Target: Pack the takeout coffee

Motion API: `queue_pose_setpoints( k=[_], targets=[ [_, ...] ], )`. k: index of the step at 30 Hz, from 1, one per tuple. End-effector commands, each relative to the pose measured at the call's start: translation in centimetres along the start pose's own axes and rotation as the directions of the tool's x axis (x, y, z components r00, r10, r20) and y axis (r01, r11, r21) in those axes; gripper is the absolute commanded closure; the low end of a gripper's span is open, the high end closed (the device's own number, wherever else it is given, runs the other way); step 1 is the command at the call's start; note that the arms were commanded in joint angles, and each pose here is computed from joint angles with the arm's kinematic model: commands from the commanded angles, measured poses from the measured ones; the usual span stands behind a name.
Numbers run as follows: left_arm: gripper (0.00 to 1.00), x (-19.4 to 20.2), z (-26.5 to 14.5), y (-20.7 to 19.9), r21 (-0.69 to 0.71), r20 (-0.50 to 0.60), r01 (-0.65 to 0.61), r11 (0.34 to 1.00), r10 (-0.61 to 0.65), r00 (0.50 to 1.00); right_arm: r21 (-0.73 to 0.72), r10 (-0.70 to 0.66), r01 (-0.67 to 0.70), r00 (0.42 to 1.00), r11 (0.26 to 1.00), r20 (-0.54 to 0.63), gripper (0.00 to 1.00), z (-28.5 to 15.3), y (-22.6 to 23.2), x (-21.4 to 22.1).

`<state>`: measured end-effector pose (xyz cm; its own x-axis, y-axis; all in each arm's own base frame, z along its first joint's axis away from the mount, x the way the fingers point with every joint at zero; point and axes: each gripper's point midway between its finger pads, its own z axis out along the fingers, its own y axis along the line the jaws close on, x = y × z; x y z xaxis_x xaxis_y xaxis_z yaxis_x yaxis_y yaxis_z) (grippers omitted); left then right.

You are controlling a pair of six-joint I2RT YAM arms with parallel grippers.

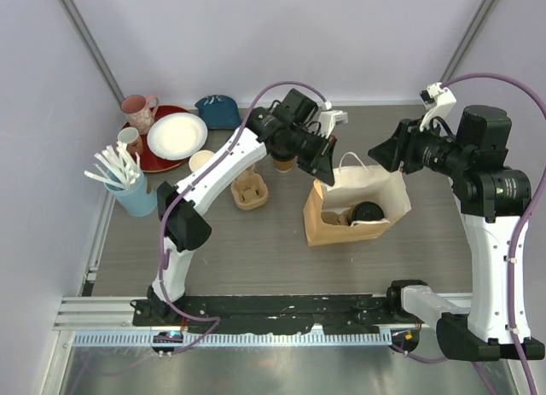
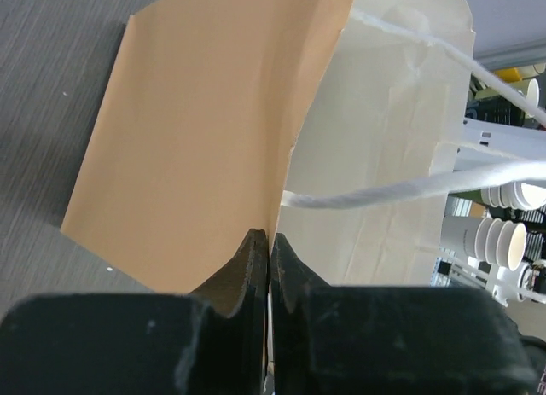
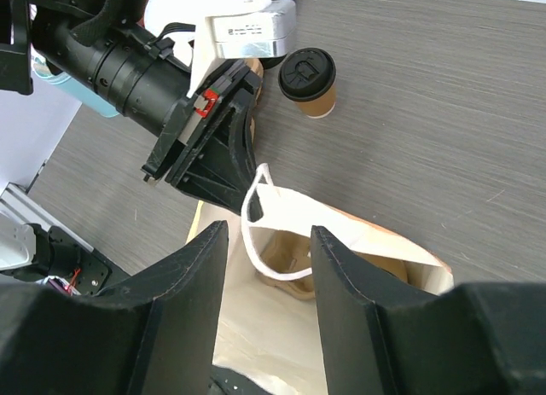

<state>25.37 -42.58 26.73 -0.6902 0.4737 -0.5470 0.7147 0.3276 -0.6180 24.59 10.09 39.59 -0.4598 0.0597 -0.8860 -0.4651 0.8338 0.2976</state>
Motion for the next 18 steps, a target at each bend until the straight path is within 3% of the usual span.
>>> queue_pose_setpoints(
  k=[1, 4, 18],
  targets=[
    [0.86, -0.5, -0.3, 0.9, -0.037, -0.002, -0.033, 0.999, 0.032, 0.999, -0.002, -0.020, 0.020, 0.999, 1.000, 0.043, 0.51, -0.7, 0.5, -1.3],
    [0.70, -1.7, -0.8, 2.2, -0.104, 0.032, -0.077, 0.992, 0.080, 0.996, -0.002, -0.018, 0.019, 0.999, 1.000, 0.035, 0.51, -0.6, 0.4, -1.0],
    [0.25, -5.3, -4.2, 1.9, -0.242, 0.135, -0.254, 0.936, 0.292, 0.947, -0.023, -0.024, 0.025, 0.999, 0.999, 0.040, 0.50, -0.5, 0.7, -0.7]
  ],
)
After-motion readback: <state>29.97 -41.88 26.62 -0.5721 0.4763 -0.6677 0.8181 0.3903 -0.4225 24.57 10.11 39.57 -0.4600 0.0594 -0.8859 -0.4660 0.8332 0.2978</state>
